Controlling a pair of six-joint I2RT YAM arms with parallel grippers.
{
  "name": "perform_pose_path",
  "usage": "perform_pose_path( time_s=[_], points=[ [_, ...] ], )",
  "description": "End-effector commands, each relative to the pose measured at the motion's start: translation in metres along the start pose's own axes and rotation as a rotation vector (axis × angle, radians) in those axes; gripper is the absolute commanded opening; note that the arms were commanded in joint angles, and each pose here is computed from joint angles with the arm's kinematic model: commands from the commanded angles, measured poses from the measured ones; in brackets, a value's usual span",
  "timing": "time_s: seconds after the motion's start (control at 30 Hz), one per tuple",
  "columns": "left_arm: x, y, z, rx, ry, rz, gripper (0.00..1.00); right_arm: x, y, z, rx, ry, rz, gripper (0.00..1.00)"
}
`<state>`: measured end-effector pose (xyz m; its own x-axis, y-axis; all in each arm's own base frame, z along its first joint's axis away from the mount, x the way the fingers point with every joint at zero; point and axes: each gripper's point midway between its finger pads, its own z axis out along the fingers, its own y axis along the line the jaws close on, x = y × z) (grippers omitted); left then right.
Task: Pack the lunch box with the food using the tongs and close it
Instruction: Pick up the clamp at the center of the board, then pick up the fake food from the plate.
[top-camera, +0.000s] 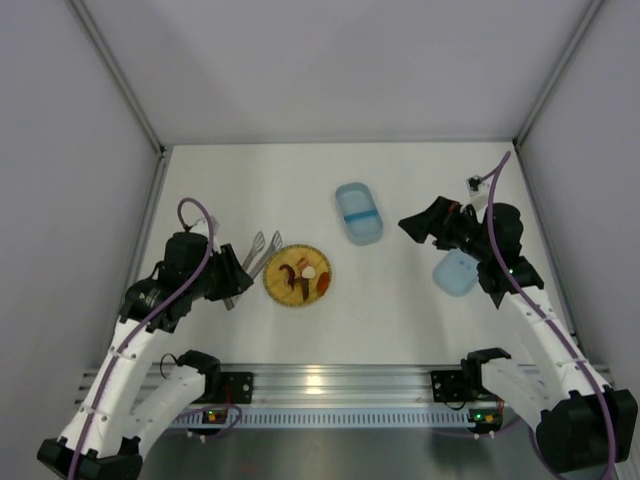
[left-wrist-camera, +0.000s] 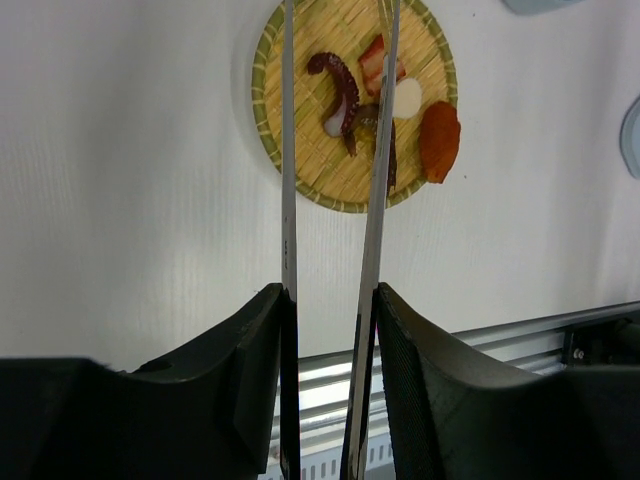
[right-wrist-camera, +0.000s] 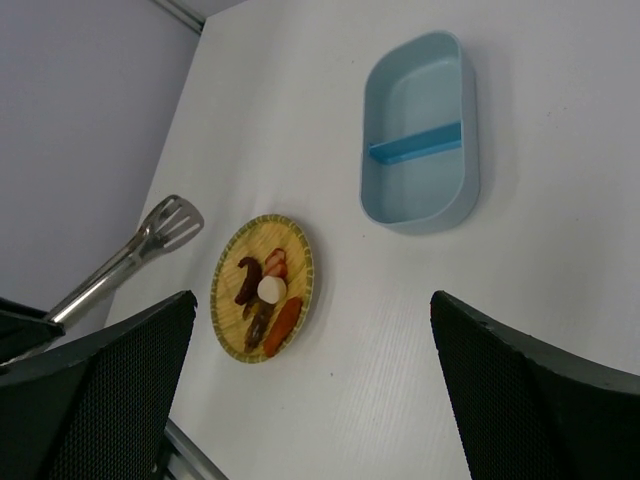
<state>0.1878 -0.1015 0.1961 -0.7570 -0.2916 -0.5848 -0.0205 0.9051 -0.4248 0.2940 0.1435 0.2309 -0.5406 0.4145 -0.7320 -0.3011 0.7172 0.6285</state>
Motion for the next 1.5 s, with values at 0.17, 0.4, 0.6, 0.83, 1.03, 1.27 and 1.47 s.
perform_pose_path(
  time_s=[0.17,0.4,0.6,0.83,1.03,1.27,1.47],
  points=[
    [0.029,0.003,0.0,0.042,0.077,0.015,0.45,-0.003,0.005,-0.004,-0.01,-0.02,-0.036,0.99],
    [0.04,0.001,-0.003,0.068,0.129,0.042,0.45,-0.002,0.005,-0.004,-0.008,-0.017,-0.034,1.0],
    [0.048,0.005,-0.003,0.058,0.172,0.067,0.46,0.0,0.004,-0.004,-0.003,-0.015,-0.034,1.0],
    [0.055,0.002,0.002,0.082,0.213,0.07,0.46,0.004,0.002,-0.005,0.004,-0.011,-0.027,0.99],
    [0.061,0.004,0.006,0.071,0.243,0.082,0.45,0.005,0.002,-0.007,0.004,-0.016,-0.027,0.99],
    [0.065,0.005,0.013,0.06,0.259,0.082,0.45,0.008,0.0,-0.007,0.004,-0.014,-0.022,0.99],
    [0.061,0.005,0.018,0.038,0.245,0.084,0.44,0.01,-0.001,-0.007,0.004,-0.014,-0.022,0.99]
  ],
)
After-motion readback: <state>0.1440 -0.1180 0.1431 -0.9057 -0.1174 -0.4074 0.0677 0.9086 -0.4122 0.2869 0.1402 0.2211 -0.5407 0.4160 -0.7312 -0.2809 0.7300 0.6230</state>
